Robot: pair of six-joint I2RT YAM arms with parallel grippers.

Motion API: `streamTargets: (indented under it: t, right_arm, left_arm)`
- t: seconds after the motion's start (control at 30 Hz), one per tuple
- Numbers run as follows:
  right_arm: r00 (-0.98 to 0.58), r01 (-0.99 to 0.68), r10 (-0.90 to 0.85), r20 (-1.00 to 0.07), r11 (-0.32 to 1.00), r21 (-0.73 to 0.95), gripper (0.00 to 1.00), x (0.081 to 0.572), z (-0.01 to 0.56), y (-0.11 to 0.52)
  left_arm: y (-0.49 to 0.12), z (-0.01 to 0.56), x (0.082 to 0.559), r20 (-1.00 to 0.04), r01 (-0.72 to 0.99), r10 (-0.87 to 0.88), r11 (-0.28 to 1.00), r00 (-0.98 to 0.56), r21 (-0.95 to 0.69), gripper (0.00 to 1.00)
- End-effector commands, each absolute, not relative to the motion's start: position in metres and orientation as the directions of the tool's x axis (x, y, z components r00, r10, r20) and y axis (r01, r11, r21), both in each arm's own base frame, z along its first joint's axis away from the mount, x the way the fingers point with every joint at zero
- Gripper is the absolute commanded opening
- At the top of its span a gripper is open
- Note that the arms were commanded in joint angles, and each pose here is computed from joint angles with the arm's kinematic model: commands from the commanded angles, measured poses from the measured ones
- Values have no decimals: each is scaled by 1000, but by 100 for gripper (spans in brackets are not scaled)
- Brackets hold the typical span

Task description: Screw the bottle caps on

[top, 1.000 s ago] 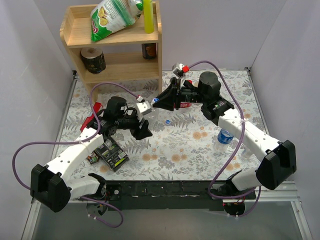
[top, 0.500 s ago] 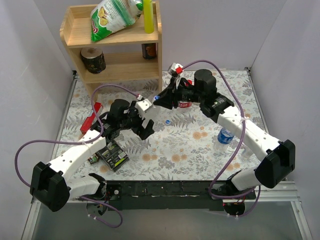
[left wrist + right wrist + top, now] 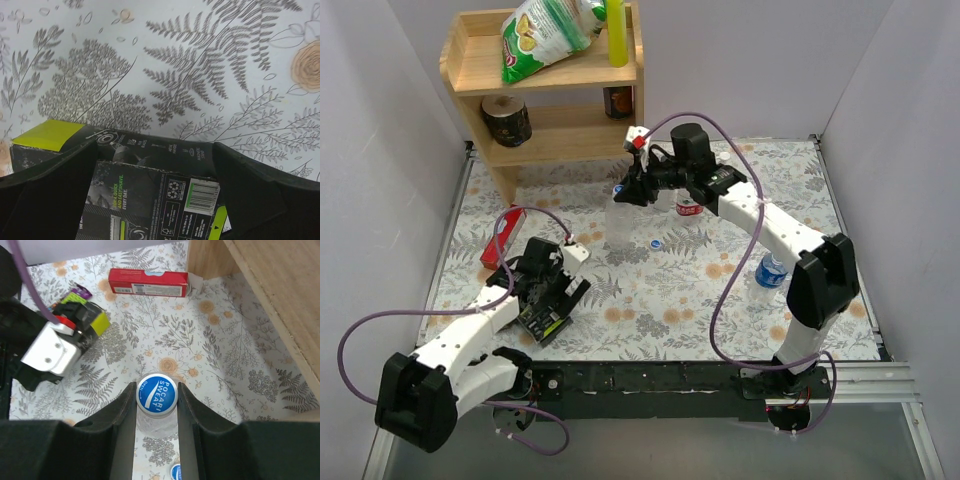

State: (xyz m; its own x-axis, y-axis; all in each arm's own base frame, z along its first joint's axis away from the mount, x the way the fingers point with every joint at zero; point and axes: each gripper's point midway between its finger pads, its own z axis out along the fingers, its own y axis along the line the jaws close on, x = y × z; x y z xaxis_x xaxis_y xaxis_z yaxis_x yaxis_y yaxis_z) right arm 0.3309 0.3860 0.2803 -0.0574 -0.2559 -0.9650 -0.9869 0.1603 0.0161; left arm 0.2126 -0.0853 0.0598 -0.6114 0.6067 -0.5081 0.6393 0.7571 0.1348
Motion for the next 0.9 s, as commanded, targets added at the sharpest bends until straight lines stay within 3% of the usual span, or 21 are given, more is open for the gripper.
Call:
streamTargets:
  t: [0.0, 0.33, 0.57, 0.73, 0.87]
  right_arm:
    - [15, -982, -231, -973, 178, -57, 1, 356, 295, 399]
    - [-20, -975, -275, -961, 218, -42, 4, 378, 259, 406]
    - [-32, -973, -295, -955, 226, -37, 25, 378, 247, 405]
    - [-48, -973, -315, -948, 228, -26, 29, 376, 235, 404]
    - [-52, -972, -317, -947, 234, -25, 38, 377, 233, 404]
  left_arm:
    - [-61, 57, 192, -478, 581, 555, 807, -680, 110, 98]
    - [-56, 56, 194, -508, 553, 515, 828, -690, 88, 98]
    - [-57, 54, 195, -517, 557, 514, 826, -684, 85, 98]
    - [-57, 53, 195, -519, 556, 512, 827, -684, 83, 98]
    - [-56, 54, 195, -522, 555, 510, 828, -684, 81, 98]
